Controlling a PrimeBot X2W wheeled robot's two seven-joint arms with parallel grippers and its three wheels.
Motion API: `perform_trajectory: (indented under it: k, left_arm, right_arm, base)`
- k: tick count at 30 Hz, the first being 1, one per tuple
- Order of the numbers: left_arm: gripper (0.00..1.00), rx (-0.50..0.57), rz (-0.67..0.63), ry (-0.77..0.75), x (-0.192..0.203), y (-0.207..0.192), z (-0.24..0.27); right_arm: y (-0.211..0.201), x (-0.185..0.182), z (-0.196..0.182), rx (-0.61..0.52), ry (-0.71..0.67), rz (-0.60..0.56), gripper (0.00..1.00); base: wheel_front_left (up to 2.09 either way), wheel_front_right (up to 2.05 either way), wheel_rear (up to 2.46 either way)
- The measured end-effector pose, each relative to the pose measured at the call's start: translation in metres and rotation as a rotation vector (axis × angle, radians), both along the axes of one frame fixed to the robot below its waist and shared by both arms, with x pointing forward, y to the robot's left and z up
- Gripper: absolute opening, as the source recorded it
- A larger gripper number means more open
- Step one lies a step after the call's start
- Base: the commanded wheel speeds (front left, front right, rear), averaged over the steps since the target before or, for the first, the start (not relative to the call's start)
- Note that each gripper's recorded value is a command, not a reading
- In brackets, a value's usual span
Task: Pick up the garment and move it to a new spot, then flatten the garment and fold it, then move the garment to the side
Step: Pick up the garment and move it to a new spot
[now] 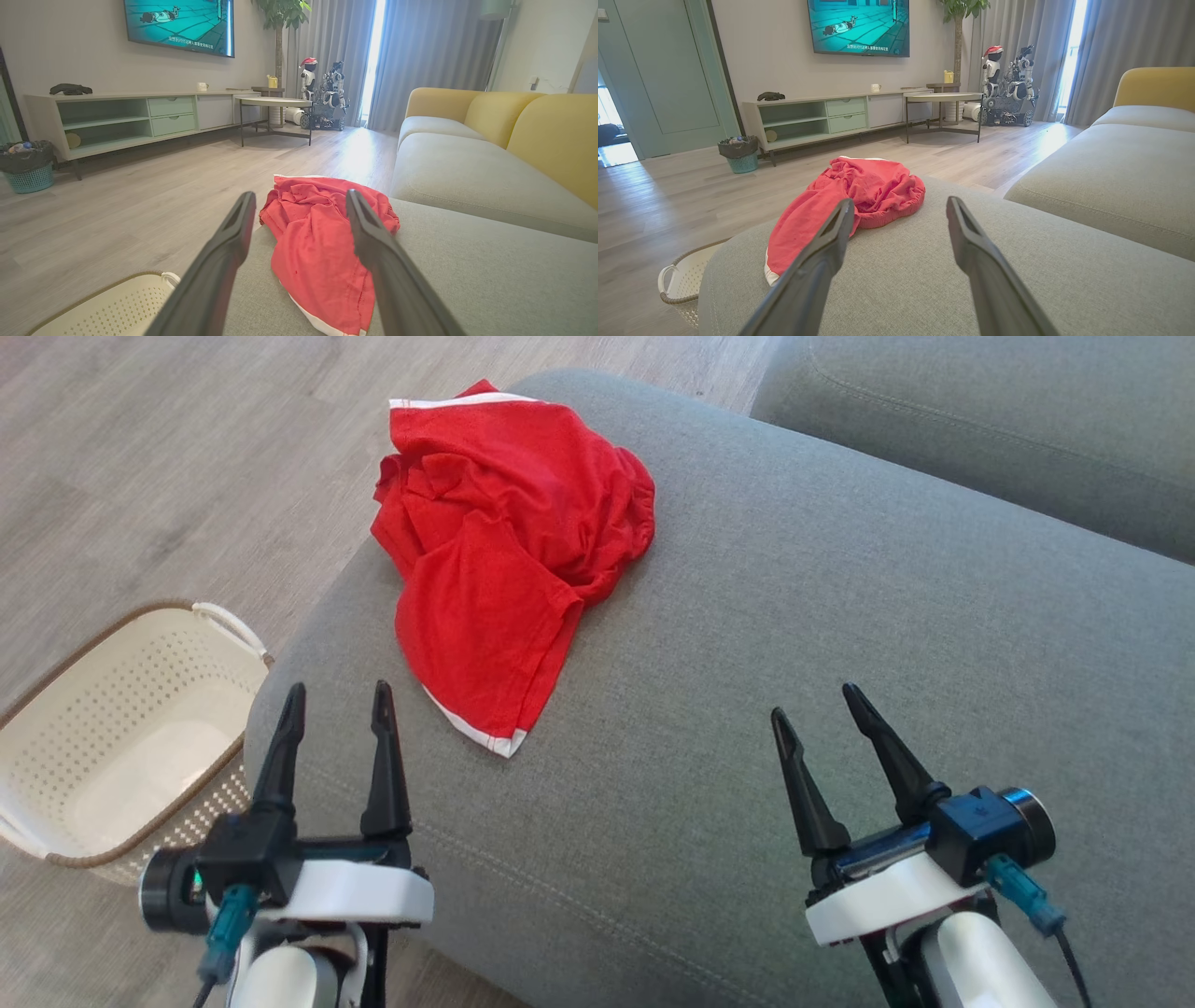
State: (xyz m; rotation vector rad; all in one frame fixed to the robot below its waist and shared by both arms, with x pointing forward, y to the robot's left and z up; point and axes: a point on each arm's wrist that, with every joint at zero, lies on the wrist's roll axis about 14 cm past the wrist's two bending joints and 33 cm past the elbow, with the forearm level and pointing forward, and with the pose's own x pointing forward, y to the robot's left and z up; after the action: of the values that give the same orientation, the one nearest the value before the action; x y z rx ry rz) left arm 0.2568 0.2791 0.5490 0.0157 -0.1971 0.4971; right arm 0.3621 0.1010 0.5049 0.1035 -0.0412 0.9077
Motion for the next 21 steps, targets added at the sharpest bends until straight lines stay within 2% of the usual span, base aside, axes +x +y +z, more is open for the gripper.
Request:
perform_trajectory:
  k: [8,15,19,21]
  left_arm:
    - [1.00,-0.010,-0.002,-0.011,0.000,0.000,0.001]
    - [1.00,-0.034,-0.011,0.017,0.004,0.007,-0.009]
    - [1.00,-0.031,-0.002,0.006,0.020,0.025,-0.003]
    - [1.00,-0.037,-0.028,0.001,0.044,0.034,-0.001]
  right_arm:
    - [-0.003,0.001,-0.001,-0.006,0.003,-0.009,1.00]
    - [-0.017,0.014,-0.004,-0.007,0.009,-0.064,1.00]
    - [-0.026,0.025,-0.008,-0.024,0.009,-0.095,1.00]
    - [-0.035,0.039,-0.011,-0.040,0.005,-0.131,1.00]
  base:
    - [0.00,0.00,0.00]
    - [0.00,0.00,0.00]
    - [0.00,0.00,0.00]
    - [0.00,0.00,0.00]
